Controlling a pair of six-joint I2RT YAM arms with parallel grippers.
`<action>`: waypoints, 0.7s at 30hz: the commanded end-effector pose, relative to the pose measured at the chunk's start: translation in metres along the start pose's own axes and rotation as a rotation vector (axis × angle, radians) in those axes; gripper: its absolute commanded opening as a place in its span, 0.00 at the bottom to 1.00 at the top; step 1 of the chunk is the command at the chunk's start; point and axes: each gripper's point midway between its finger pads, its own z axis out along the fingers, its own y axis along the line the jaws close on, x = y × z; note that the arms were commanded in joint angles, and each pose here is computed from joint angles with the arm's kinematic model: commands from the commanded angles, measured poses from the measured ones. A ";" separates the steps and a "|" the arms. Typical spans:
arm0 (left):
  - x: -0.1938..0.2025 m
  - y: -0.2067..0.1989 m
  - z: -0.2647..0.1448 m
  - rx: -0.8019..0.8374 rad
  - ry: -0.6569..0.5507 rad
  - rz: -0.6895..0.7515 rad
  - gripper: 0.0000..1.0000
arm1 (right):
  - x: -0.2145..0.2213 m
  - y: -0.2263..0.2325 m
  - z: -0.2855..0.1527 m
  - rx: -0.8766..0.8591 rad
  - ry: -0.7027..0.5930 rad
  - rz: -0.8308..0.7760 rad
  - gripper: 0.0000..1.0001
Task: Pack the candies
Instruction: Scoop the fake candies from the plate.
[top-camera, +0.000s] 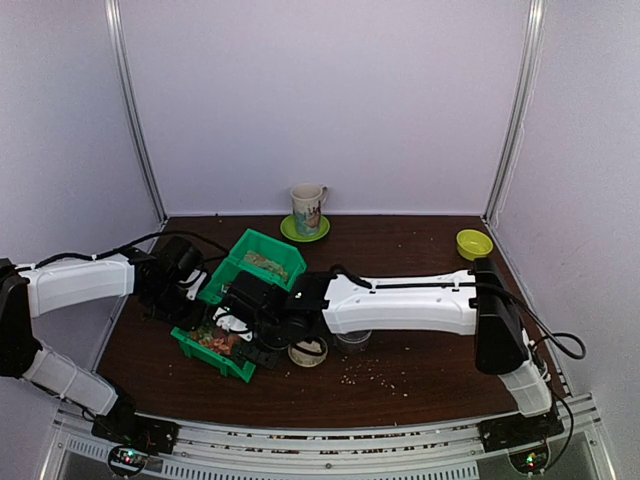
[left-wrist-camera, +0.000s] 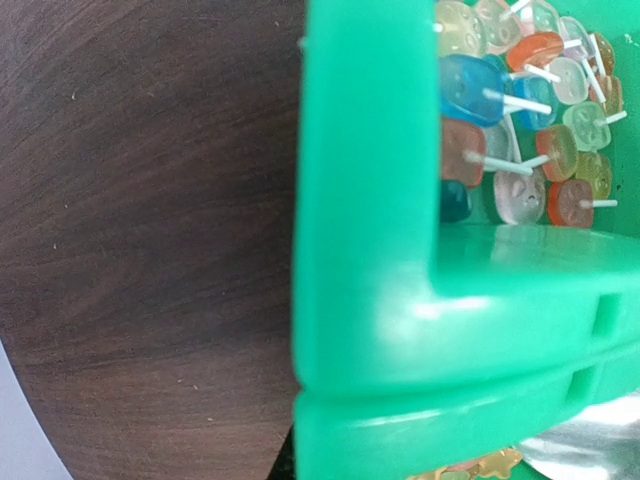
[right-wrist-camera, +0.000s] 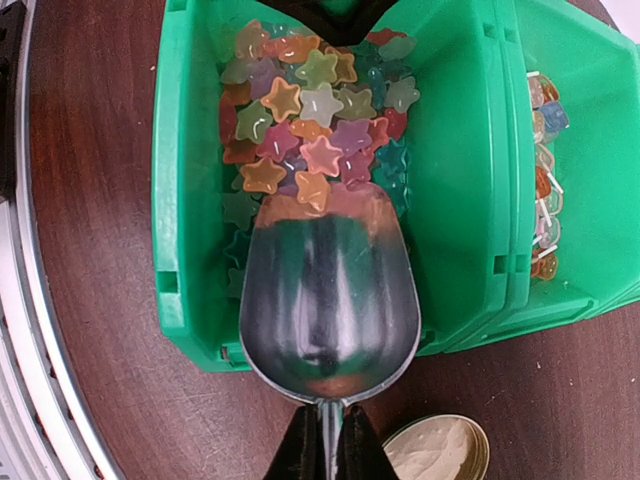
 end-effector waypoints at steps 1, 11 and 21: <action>-0.087 -0.075 -0.065 0.397 -0.366 0.009 0.00 | 0.009 0.009 0.043 -0.014 -0.047 0.019 0.00; -0.088 -0.079 -0.072 0.424 -0.384 0.015 0.00 | 0.010 -0.016 0.045 0.106 -0.053 0.092 0.00; -0.092 -0.080 -0.083 0.446 -0.431 0.018 0.00 | 0.018 -0.030 0.047 0.079 -0.011 0.238 0.00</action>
